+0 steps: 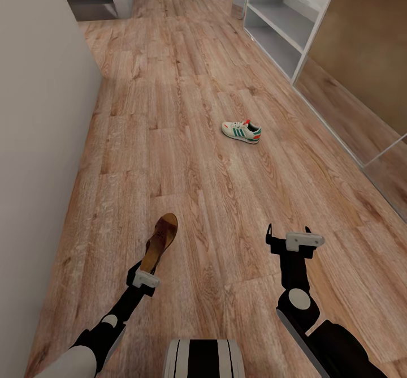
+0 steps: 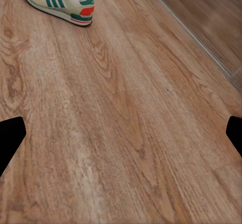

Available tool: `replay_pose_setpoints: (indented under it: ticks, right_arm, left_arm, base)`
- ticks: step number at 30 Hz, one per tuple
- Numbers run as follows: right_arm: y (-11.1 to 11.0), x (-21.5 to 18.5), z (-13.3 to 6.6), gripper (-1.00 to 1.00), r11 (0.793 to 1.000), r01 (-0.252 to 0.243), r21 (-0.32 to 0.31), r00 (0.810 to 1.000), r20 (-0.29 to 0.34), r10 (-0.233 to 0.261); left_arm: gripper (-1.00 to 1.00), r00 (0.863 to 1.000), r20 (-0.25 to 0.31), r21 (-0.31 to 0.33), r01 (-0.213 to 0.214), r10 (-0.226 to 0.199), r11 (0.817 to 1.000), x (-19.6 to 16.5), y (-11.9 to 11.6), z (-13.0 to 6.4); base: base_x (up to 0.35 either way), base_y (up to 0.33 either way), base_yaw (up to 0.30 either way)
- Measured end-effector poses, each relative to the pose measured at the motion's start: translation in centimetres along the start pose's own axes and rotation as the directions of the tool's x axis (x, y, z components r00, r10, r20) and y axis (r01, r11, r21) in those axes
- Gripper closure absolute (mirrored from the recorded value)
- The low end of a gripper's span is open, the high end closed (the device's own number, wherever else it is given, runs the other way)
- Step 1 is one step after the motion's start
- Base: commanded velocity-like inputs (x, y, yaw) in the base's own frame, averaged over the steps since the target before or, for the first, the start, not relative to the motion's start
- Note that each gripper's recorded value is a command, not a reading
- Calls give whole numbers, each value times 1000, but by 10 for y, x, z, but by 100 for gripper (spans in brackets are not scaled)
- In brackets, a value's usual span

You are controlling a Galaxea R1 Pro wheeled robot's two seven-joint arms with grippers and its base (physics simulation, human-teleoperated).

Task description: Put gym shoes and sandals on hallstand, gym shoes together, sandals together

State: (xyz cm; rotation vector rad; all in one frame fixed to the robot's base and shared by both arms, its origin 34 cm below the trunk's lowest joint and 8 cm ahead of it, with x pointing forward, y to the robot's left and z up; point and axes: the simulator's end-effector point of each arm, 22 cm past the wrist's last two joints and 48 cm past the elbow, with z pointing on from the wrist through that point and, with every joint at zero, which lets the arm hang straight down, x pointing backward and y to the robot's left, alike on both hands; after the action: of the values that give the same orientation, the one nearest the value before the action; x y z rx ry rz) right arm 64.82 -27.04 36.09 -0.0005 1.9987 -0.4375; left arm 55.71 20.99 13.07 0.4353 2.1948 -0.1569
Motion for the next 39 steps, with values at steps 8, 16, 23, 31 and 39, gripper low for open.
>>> replay_pose_setpoints:
  ticks: [8, 16, 23, 31, 39]
  right_arm:
    - [0, 0, 0, -100, 1000, 0, 0, 1000, 1, 0]
    - [0, 0, 0, -100, 1000, -1, 0, 1000, 1, 1]
    - [1, 0, 0, -100, 1000, -1, -1, 1000, 1, 1]
    - [3, -2, -1, -100, 1000, -3, -5, 1000, 2, 4]
    - [1, -8, -4, -100, 1000, -11, 8, 1000, 14, 11]
  left_arm:
    - [100, 1000, 4, 0, 3, -3, 1000, -1, -2, 1]
    - [100, 1000, 6, -3, 6, -6, 1000, -2, -2, 1]
    - [100, 1000, 6, -6, 7, -7, 1000, -2, -1, 1]
    - [100, 1000, 21, -10, 6, -6, 1000, -6, 0, 1]
    - [100, 999, 38, -9, 6, -5, 1000, -14, -1, 1]
  base:
    - [0, 0, 0]
    - [1, -2, 0]
    - [76, -159, 0]
    - [41, -94, 12]
    - [7, -16, 70]
